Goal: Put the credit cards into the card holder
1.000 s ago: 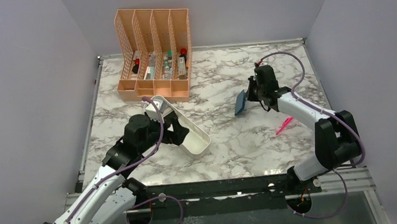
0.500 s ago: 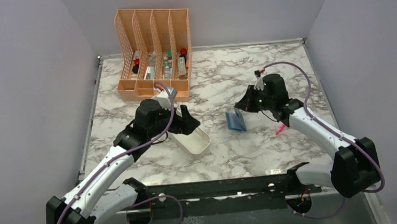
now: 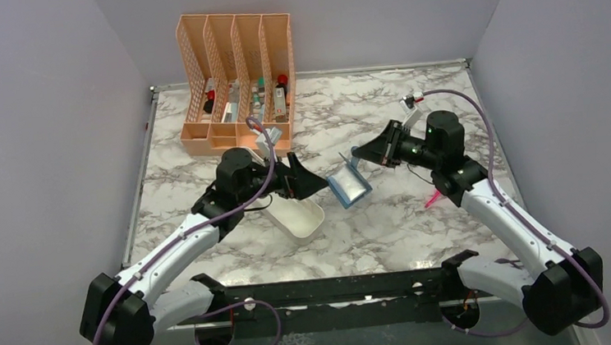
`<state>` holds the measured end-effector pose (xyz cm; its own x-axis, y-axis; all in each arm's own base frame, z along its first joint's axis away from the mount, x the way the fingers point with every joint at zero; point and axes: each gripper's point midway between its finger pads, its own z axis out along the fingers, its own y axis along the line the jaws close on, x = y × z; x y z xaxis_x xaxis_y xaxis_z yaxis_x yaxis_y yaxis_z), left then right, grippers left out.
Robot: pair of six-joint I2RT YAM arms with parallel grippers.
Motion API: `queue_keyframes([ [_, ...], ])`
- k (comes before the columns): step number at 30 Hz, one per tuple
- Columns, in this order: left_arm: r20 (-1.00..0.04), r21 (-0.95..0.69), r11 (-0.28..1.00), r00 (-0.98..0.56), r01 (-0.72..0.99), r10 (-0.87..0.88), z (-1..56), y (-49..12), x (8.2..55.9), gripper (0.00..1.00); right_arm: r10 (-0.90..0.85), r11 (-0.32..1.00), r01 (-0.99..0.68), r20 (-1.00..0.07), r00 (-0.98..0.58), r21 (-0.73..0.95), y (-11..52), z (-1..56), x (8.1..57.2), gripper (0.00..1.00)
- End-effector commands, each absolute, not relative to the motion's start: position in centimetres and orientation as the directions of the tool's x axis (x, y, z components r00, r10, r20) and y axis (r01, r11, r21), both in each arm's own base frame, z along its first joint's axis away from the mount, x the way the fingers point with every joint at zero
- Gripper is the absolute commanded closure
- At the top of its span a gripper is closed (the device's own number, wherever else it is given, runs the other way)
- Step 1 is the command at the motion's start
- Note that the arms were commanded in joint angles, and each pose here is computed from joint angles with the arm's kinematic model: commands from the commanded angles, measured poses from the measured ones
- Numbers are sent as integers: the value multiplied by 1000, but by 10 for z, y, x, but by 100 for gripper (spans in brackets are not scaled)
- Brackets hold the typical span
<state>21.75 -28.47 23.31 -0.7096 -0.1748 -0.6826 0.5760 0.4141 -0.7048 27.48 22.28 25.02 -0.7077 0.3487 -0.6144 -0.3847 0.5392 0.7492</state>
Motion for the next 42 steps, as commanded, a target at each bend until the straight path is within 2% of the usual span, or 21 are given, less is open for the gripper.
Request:
queue_keyframes([
  [1, -645, -757, 321, -730, 569, -226, 250, -292, 213, 7, 407, 387, -439, -578, -707, 811, 235, 306, 263, 99],
  [6, -591, -806, 245, -747, 539, -304, 268, -293, 201, 5, 475, 276, -479, -552, -686, 833, 237, 346, 257, 99],
  [11, -602, -799, 274, -720, 536, -346, 266, -289, 206, 2, 529, 223, -470, -511, -678, 854, 236, 365, 260, 99],
  [17, -587, -810, 251, -735, 530, -339, 265, -300, 213, 1, 561, 130, -457, -446, -698, 880, 238, 376, 259, 99],
  [24, -582, -813, 256, -722, 523, -374, 263, -311, 234, 1, 557, 105, -440, -419, -717, 892, 239, 378, 257, 99],
  [28, -573, -817, 208, -715, 538, -400, 269, -317, 238, 2, 551, 95, -439, -415, -724, 893, 240, 375, 254, 99],
  [31, -591, -802, 179, -715, 570, -373, 274, -323, 236, 16, 532, 109, -414, -405, -744, 904, 240, 365, 252, 99],
  [32, -598, -797, 179, -711, 578, -369, 275, -323, 235, 24, 523, 115, -408, -404, -750, 906, 241, 360, 250, 99],
  [33, -602, -793, 177, -708, 583, -368, 276, -324, 235, 36, 517, 127, -399, -404, -754, 908, 241, 354, 250, 99],
  [34, -607, -790, 180, -704, 586, -369, 276, -323, 235, 54, 512, 144, -388, -404, -758, 910, 240, 348, 249, 99],
  [35, -612, -786, 187, -698, 590, -371, 274, -322, 236, 65, 504, 169, -377, -409, -761, 911, 239, 339, 248, 99],
  [38, -617, -784, 213, -693, 583, -373, 265, -320, 238, 83, 495, 300, -350, -459, -738, 887, 231, 308, 251, 98],
  [40, -611, -790, 216, -706, 574, -358, 259, -323, 239, 99, 485, 435, -314, -513, -708, 844, 219, 282, 258, 97],
  [42, -602, -797, 199, -730, 570, -323, 255, -329, 238, 100, 490, 559, -230, -542, -683, 797, 201, 251, 264, 96],
])
